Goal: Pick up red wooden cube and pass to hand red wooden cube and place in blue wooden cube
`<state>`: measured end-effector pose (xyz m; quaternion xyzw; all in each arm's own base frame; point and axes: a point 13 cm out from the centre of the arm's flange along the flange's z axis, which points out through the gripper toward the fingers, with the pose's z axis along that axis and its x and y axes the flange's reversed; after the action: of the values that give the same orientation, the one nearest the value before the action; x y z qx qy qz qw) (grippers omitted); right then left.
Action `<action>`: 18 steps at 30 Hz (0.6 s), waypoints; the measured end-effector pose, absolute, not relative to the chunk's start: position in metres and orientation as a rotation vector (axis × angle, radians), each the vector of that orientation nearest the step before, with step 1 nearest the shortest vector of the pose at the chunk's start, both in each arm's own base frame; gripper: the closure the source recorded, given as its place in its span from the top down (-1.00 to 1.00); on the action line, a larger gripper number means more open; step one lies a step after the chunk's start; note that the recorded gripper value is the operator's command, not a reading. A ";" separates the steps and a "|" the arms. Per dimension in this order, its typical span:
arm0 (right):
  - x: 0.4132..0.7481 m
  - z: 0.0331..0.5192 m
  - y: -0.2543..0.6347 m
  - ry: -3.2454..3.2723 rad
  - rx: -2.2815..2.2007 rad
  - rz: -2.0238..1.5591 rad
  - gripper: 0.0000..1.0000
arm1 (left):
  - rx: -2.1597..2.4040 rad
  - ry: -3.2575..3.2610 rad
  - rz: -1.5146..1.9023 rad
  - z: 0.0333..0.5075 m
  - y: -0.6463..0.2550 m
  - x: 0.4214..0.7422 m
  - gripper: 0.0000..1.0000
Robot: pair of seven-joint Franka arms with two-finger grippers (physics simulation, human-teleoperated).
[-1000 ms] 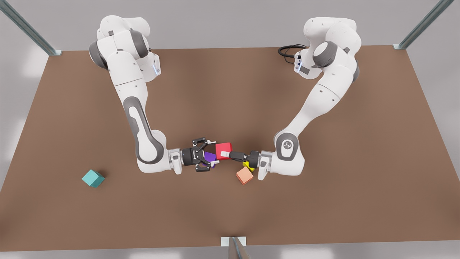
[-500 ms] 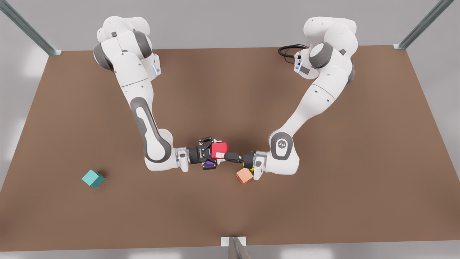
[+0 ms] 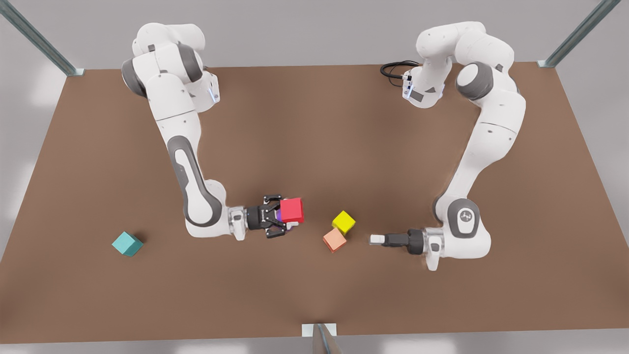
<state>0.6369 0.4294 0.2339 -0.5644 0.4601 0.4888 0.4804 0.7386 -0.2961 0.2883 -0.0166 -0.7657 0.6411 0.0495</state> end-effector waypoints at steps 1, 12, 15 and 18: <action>0.643 0.234 0.407 1.131 -1.409 1.170 0.25 | -0.237 -2.482 1.802 0.322 -0.260 0.732 1.00; 0.631 0.211 0.007 1.610 -2.354 0.780 0.25 | -0.305 -2.815 -0.048 0.448 -0.013 0.539 1.00; 0.648 0.211 -0.059 1.765 -2.460 0.579 0.25 | -0.305 -2.815 -0.069 0.456 -0.013 0.536 1.00; 0.672 0.202 -0.092 1.848 -2.498 0.407 0.25 | -0.316 -2.825 -0.058 0.456 -0.020 0.539 1.00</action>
<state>0.6719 -0.0921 0.2015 -0.7971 0.5897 0.1299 0.0037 0.5387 -0.0198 0.4556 -0.1100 -0.9825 -0.0202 0.1488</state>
